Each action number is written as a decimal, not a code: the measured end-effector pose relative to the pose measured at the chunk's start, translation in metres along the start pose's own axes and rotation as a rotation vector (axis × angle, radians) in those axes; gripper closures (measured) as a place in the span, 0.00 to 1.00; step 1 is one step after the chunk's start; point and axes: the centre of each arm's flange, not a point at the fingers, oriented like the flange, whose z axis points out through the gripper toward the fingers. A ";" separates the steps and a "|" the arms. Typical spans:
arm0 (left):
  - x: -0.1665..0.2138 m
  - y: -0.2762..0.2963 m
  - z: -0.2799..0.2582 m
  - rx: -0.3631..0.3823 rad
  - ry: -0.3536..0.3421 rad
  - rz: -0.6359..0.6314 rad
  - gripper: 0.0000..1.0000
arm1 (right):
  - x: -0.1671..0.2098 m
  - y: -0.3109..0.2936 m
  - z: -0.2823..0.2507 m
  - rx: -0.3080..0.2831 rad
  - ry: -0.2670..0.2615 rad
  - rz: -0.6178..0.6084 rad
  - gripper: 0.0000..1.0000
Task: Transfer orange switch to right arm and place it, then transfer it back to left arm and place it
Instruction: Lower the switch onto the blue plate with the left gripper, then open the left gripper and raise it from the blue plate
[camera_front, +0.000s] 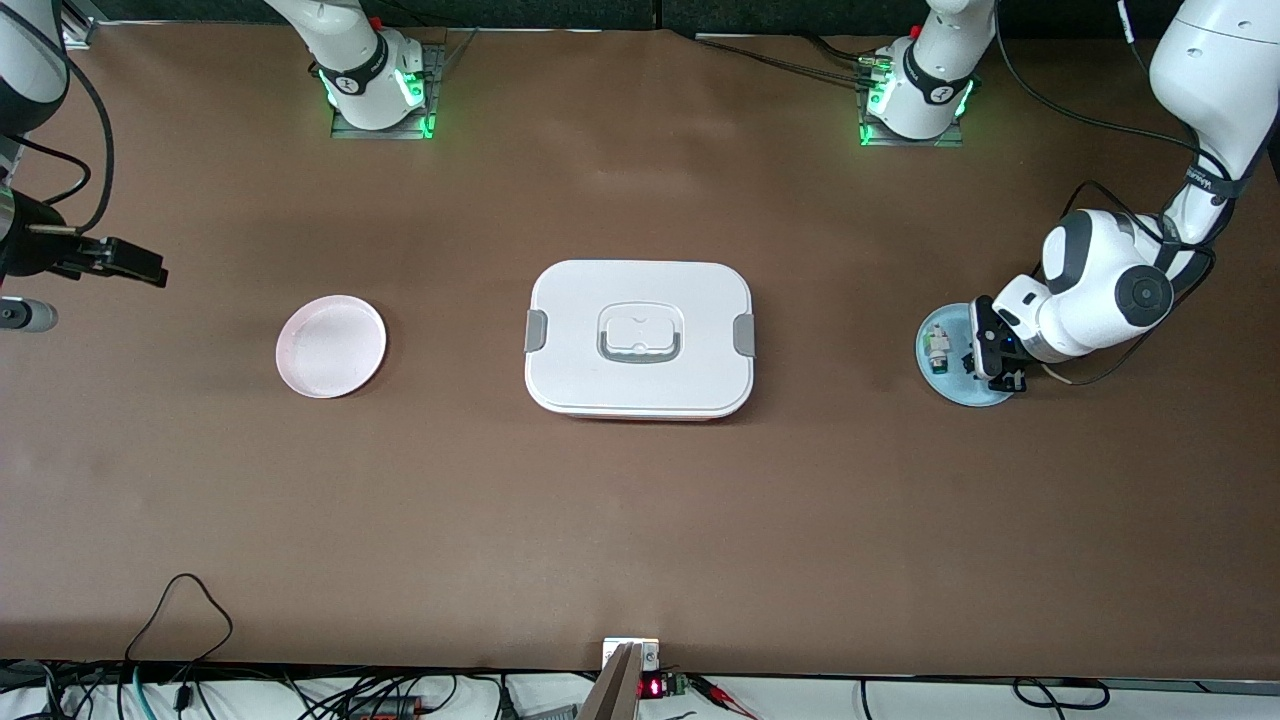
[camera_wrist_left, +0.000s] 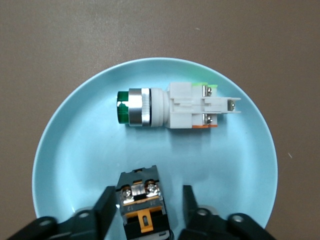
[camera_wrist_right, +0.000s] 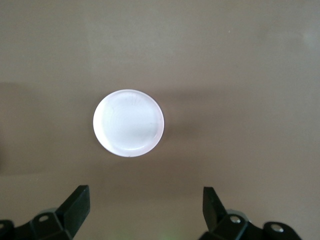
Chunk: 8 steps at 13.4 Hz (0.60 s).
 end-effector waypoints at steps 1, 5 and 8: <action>0.000 0.000 0.000 -0.012 -0.003 -0.025 0.24 | 0.000 0.002 0.003 0.001 0.002 0.002 0.00; 0.005 -0.007 -0.026 -0.060 -0.040 -0.175 0.00 | -0.006 0.002 0.007 0.001 0.025 0.001 0.00; 0.008 -0.017 -0.063 -0.054 -0.076 -0.286 0.00 | -0.017 0.000 0.007 0.002 0.042 -0.004 0.00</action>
